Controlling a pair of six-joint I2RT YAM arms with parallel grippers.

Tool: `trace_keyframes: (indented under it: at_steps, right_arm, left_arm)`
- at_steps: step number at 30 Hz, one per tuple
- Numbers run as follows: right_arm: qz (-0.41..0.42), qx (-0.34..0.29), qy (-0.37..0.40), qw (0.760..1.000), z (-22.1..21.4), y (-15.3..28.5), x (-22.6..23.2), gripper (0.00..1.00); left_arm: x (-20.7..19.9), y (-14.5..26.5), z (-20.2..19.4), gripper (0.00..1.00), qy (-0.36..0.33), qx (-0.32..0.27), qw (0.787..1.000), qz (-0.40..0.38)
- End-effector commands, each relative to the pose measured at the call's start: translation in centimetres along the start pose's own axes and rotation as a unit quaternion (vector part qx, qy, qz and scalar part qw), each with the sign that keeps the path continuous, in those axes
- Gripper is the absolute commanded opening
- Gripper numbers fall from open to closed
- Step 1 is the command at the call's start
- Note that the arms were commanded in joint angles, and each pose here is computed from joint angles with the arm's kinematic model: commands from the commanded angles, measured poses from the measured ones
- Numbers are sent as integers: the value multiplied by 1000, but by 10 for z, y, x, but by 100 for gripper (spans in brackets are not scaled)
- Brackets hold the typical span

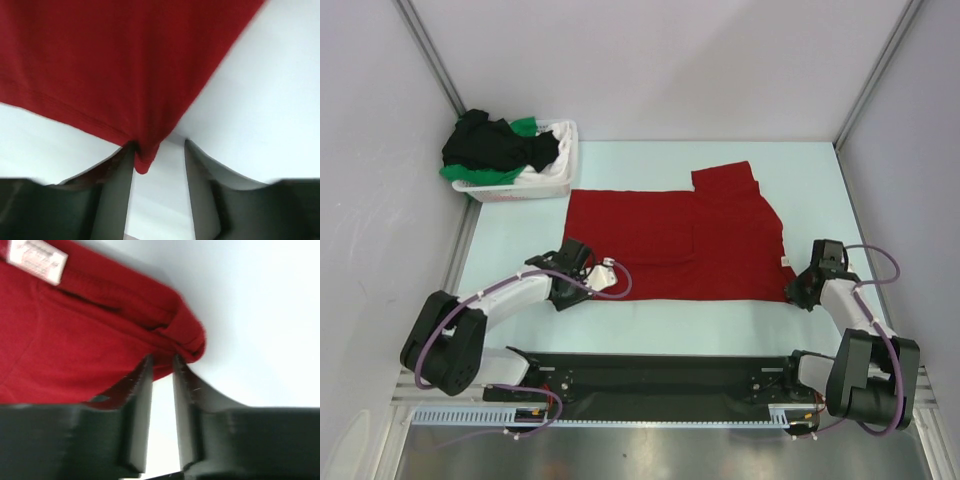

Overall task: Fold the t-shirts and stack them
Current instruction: Fold the tshirt

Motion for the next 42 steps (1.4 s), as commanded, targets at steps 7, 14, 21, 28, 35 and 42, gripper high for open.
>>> trace_keyframes:
  at_steps: [7,14,21,28,35,42]
  right_arm:
    - [16,22,-64,998,4,16,-13,0]
    - [54,-10,-145,988,6,42,-20,0]
    - [56,-3,-154,987,3,31,-19,40]
    - [31,-23,-155,987,14,18,-22,52]
    - [29,-13,-156,987,22,-2,-17,36]
    - [-6,-16,-184,983,15,14,-28,0]
  left_arm:
    - [-15,-4,-10,0,43,-23,999,-23]
    - [-26,25,-12,0,34,-33,997,-66]
    - [-16,21,-9,0,33,-32,998,-40]
    - [-5,24,-6,0,34,-28,999,-16]
    - [-6,22,-6,0,32,-28,999,-20]
    - [-14,23,-12,0,13,-22,999,-41]
Point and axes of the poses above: each gripper's point midway between its finger pads, its own y axis back along the fingers, its own x axis along the line the jaws close on, z = x × y, the point moved 5 cm from there along y, back along the fingers, and after that the axes turned 5 degrees about -y, right-handed, at the moved point
